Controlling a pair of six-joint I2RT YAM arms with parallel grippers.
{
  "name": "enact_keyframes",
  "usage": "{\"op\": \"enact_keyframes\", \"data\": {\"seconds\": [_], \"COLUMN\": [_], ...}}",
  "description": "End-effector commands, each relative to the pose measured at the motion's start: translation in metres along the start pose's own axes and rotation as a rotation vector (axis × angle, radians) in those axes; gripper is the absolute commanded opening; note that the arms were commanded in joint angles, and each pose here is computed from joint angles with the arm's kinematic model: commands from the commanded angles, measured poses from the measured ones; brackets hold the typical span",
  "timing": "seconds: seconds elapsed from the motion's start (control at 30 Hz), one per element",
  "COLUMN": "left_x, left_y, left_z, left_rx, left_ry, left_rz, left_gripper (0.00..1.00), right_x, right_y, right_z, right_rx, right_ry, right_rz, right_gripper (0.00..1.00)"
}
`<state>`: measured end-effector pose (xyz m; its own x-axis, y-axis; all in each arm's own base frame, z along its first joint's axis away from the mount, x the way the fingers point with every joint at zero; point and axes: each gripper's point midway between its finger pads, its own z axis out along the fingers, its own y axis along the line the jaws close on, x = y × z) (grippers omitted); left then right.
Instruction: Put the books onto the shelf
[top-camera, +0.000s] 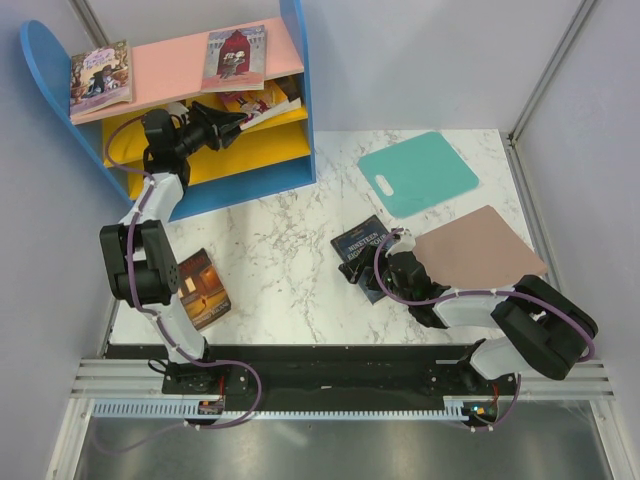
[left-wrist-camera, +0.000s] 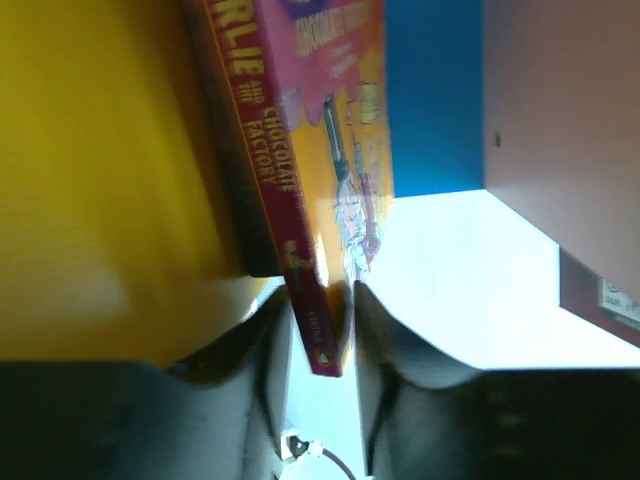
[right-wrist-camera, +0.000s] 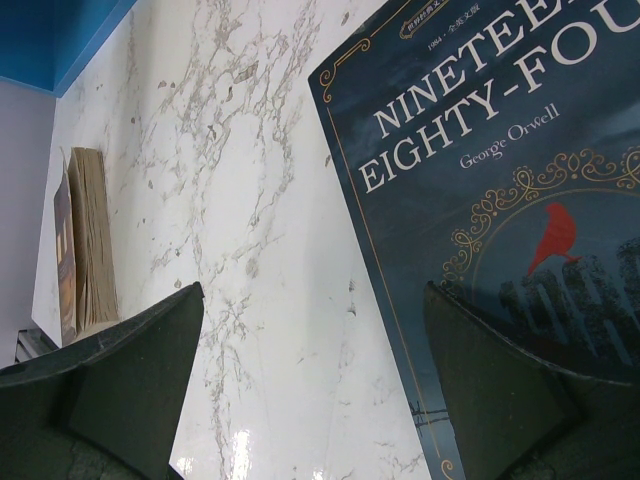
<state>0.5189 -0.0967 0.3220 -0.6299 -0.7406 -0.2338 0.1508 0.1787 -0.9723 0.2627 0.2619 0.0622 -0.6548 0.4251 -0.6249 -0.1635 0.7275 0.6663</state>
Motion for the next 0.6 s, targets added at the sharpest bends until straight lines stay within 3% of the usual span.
{"op": "enact_keyframes", "data": {"seconds": [0.0,0.13,0.23,0.57], "left_x": [0.007,0.009,0.012,0.018], "left_y": [-0.002,-0.001,-0.005,-0.031], "left_z": [-0.01,-0.01,-0.012,-0.013], "left_rx": [-0.022,-0.026,-0.017,0.045], "left_ry": [0.012,0.027,0.044,0.121], "left_rz": [0.039,0.03,0.033,0.082], "left_gripper": [0.34,0.12,0.02,0.02], "right_x": [0.017,0.017,0.017,0.018], "right_y": [-0.016,-0.017,-0.017,-0.017], "right_z": [-0.004,-0.005,-0.004,-0.003], "right_rx": [0.057,0.06,0.059,0.06], "right_ry": [0.065,0.066,0.065,0.068], "right_rz": [-0.024,-0.023,-0.023,-0.023], "right_gripper": [0.98,0.98,0.98,0.98]}}
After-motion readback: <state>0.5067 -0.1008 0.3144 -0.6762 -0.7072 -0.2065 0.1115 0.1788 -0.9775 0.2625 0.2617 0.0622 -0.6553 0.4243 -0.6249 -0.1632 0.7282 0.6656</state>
